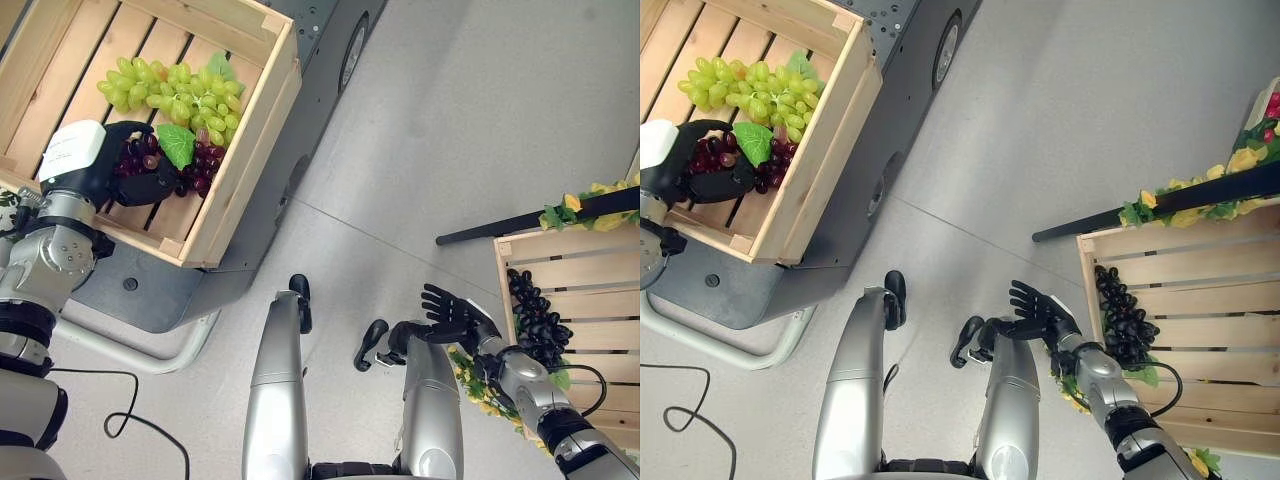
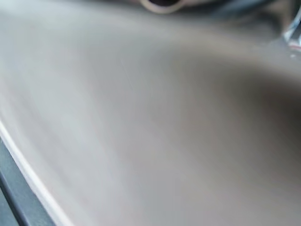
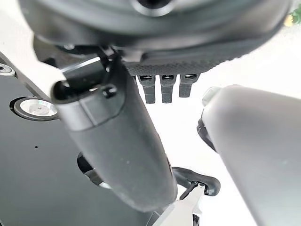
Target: Pick up the fruits from the basket on one side to the basket on the other side
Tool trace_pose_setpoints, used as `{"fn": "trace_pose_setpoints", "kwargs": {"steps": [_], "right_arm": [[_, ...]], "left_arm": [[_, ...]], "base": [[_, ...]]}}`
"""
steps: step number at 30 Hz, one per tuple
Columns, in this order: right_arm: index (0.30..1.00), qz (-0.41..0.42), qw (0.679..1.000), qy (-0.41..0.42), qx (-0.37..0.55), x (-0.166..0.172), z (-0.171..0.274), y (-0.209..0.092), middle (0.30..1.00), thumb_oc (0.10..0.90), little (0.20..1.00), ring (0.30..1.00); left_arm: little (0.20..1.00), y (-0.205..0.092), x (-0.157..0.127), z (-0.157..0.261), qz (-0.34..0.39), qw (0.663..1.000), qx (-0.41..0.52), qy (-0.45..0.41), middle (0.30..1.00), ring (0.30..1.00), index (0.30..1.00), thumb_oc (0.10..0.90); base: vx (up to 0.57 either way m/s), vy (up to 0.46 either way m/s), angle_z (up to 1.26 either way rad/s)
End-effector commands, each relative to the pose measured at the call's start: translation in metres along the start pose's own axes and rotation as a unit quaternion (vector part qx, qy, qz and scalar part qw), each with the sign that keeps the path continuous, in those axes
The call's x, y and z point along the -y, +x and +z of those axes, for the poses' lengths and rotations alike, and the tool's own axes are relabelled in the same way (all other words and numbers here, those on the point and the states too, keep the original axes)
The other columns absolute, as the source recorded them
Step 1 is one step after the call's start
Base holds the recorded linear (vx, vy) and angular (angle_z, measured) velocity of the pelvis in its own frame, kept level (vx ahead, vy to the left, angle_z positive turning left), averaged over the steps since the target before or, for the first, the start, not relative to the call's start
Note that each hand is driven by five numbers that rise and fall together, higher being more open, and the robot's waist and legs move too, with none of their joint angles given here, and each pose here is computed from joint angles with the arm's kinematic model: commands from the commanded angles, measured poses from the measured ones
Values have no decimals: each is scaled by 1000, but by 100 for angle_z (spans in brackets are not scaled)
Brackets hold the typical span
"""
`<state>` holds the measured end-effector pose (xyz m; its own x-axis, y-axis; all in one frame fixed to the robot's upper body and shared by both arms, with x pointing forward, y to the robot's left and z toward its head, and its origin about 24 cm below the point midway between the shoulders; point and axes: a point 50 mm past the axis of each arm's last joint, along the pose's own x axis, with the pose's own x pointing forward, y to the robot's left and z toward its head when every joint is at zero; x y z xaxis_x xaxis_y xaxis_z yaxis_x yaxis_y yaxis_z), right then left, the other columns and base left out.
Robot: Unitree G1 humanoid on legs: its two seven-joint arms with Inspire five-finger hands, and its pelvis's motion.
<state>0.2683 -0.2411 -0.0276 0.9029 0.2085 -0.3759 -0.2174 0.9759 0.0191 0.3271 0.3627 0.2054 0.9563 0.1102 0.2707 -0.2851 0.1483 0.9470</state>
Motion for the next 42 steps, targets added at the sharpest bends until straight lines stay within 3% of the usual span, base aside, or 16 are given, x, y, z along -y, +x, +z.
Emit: {"fn": "trace_pose_setpoints", "kwargs": {"steps": [1, 4, 11, 15, 25, 27, 37, 42], "right_arm": [[900, -23, 999, 15, 42, 16, 13, -10, 900, 800, 900, 900], [900, -20, 999, 9, 44, 17, 18, -8, 900, 800, 900, 900], [900, -19, 999, 12, 45, 19, 21, -4, 900, 800, 900, 900], [900, -17, 998, 17, 50, 18, 21, -2, 900, 800, 900, 900], [900, -25, 998, 32, 53, 14, 20, 2, 900, 800, 900, 900], [900, -27, 998, 31, 54, 14, 21, 2, 900, 800, 900, 900], [900, -29, 998, 31, 54, 16, 19, 0, 900, 800, 900, 900], [900, -29, 998, 35, 54, 14, 16, -1, 900, 800, 900, 900]], "left_arm": [[900, 13, 14, 20, -60, 993, 26, 103, 900, 900, 900, 800], [900, 15, 18, 10, -126, 964, -3, 233, 900, 900, 900, 800], [900, 19, 20, 0, -188, 896, -58, 397, 900, 900, 900, 800], [900, 23, 20, 4, -179, 886, -70, 422, 900, 900, 900, 800], [900, 26, 30, 17, -177, 915, -30, 362, 900, 900, 900, 800], [302, 26, 33, 19, -176, 917, -21, 356, 302, 302, 302, 402], [300, 27, 20, 21, -83, 946, 5, 314, 300, 300, 300, 400], [300, 26, 11, 19, -5, 978, -17, 209, 300, 300, 300, 400]], "base": [[-22, 45, 3], [-20, 46, 3], [-15, 4, -2], [-12, -11, -7], [0, 0, 0], [0, 0, 0], [0, 0, 0], [0, 0, 0]]}}
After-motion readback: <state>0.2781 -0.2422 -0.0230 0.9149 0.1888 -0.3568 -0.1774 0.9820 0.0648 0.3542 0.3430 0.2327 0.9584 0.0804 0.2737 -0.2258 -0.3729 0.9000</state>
